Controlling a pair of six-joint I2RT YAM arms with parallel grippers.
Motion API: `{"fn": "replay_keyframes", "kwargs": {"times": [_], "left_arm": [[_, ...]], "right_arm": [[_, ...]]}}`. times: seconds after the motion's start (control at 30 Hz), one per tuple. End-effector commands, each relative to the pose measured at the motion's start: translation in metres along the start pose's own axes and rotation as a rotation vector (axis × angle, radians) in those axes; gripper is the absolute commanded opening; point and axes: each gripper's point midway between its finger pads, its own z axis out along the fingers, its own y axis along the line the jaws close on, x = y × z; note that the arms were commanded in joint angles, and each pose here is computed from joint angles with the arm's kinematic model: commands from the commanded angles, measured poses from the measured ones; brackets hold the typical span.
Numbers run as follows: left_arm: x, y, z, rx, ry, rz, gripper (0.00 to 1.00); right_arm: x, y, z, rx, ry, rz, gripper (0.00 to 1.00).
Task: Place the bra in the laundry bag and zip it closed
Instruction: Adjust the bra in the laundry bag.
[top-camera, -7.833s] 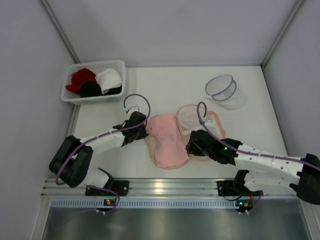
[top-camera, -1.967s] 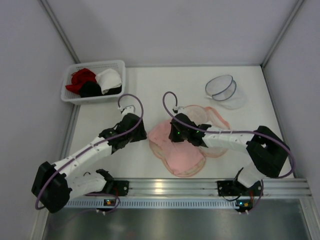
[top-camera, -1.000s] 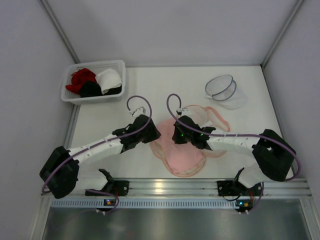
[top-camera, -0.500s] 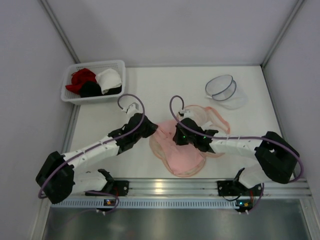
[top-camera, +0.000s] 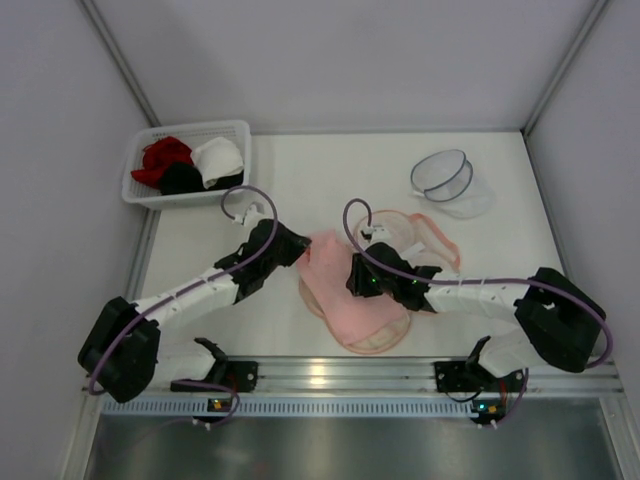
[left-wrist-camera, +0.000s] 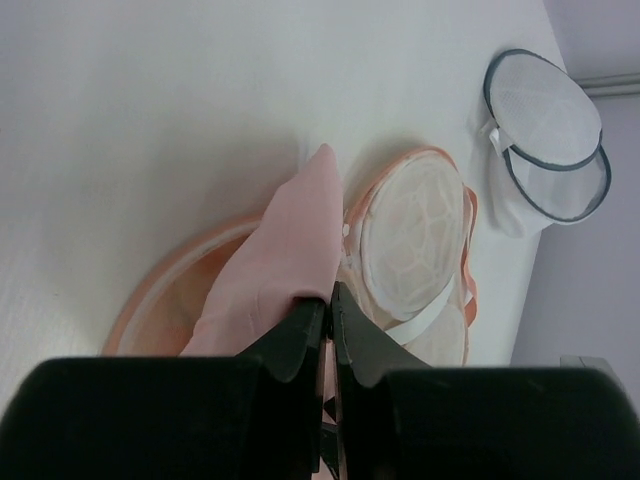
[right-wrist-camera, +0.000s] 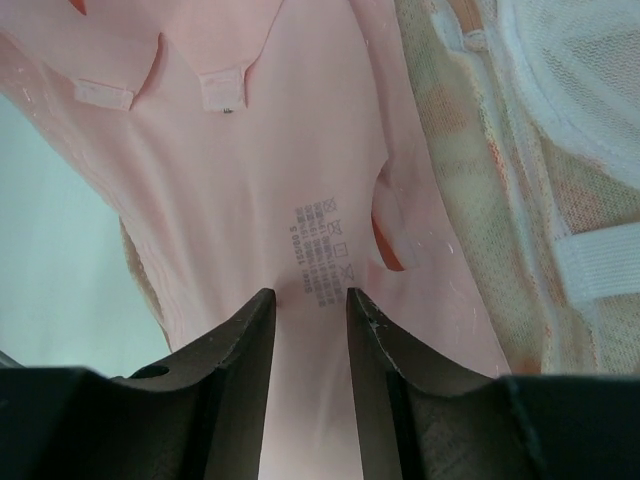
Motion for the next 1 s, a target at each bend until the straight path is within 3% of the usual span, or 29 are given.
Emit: {"fn": "replay_keyframes", "kwargs": {"times": [0.0,0.07,0.1,0.2,0.37,0.43,0.53,0.67,0.87,0.97], "left_arm": [[-0.006,-0.017,0.003,0.066,-0.013,-0.082,0.11],[-0.012,-0.015,0.005,0.059,-0.012,-0.082,0.23],[-0.011,-0.011,0.008,0.043,0.000,-0.069,0.39],[-0.025,-0.014,0.010,0.020,-0.023,0.029,0.67],[-0.029,-0.007,0.006,-0.084,0.046,0.376,0.70],[-0.017,0.001,0.003,-0.086,0.102,0.427,0.70],[-0.003,0.004,0.002,-0.068,0.145,0.408,0.70],[-0.011,-0.011,0.007,-0.015,0.086,0.329,0.69],[-0.073,-0.027,0.016,-0.006,-0.095,0.173,0.69],[-0.090,-0.019,0.025,-0.031,-0.105,0.145,0.69]], "right_arm": [[0.000,0.011,0.004,-0.031,-0.010,-0.030,0.36],[0.004,0.011,0.006,-0.028,0.000,-0.040,0.36],[0.005,0.009,0.008,-0.022,0.005,-0.044,0.37],[0.009,0.007,0.010,-0.010,0.016,-0.051,0.37],[0.009,0.005,0.008,-0.002,0.012,-0.052,0.37],[0.007,0.004,0.009,0.002,0.006,-0.051,0.37],[0.009,0.003,0.011,0.009,0.009,-0.048,0.37],[0.016,0.003,0.015,0.008,0.026,-0.044,0.35],[0.020,0.001,0.014,0.011,0.031,-0.043,0.34],[0.020,0.000,0.015,0.014,0.030,-0.044,0.34]]}}
